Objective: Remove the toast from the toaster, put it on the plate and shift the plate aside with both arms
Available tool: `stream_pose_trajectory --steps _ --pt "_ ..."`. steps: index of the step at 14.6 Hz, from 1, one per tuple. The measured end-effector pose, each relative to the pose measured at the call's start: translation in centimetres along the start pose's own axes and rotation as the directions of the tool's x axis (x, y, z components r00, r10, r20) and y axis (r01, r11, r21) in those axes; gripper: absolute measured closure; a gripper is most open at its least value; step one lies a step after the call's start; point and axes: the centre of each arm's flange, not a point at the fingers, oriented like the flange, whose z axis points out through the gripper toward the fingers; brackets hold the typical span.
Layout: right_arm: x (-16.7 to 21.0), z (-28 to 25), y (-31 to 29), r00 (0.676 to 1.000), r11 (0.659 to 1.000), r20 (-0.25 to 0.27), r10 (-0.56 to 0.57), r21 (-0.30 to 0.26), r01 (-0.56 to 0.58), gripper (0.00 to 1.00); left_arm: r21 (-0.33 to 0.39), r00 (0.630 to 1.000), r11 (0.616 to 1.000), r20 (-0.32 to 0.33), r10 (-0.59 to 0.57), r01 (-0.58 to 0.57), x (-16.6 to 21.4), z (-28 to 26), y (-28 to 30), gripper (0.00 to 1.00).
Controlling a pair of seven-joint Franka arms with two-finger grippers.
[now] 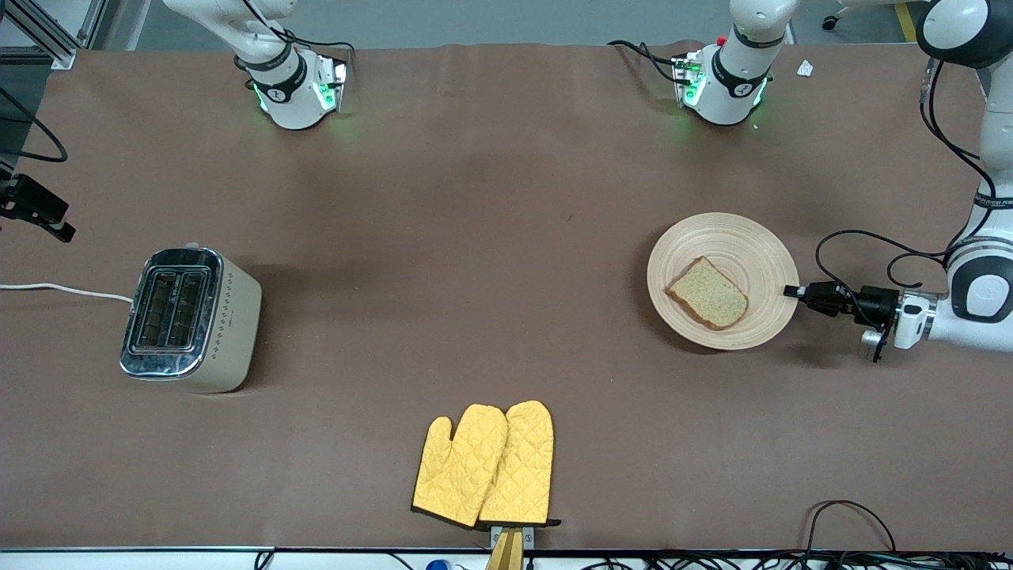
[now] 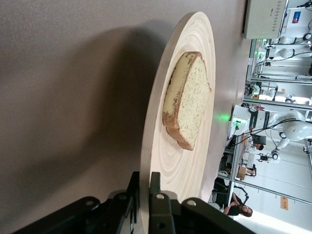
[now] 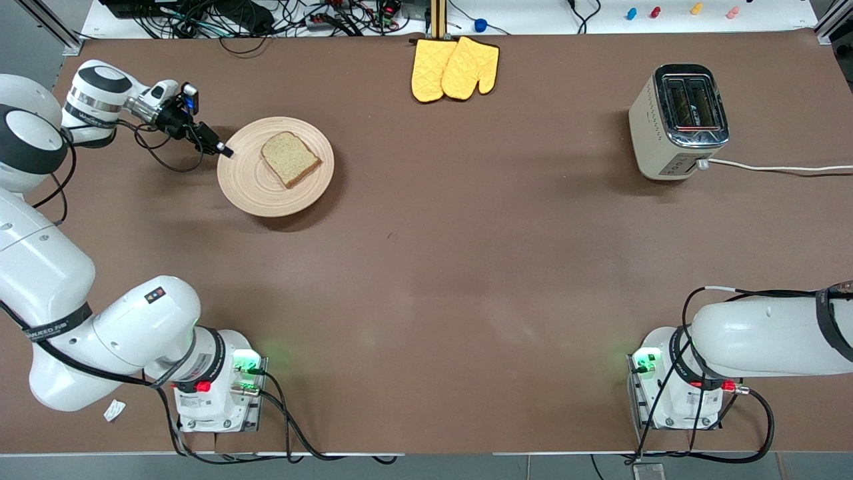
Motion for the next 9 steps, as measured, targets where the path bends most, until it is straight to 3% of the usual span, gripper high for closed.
stream_pose_trajectory --steps 9 --pt "0.0 0.0 0.0 1.0 1.0 0.0 0.0 0.0 0.0 0.0 0.017 0.995 1.0 -0.098 0.019 -0.018 1.2 -5.3 -2.6 0.89"
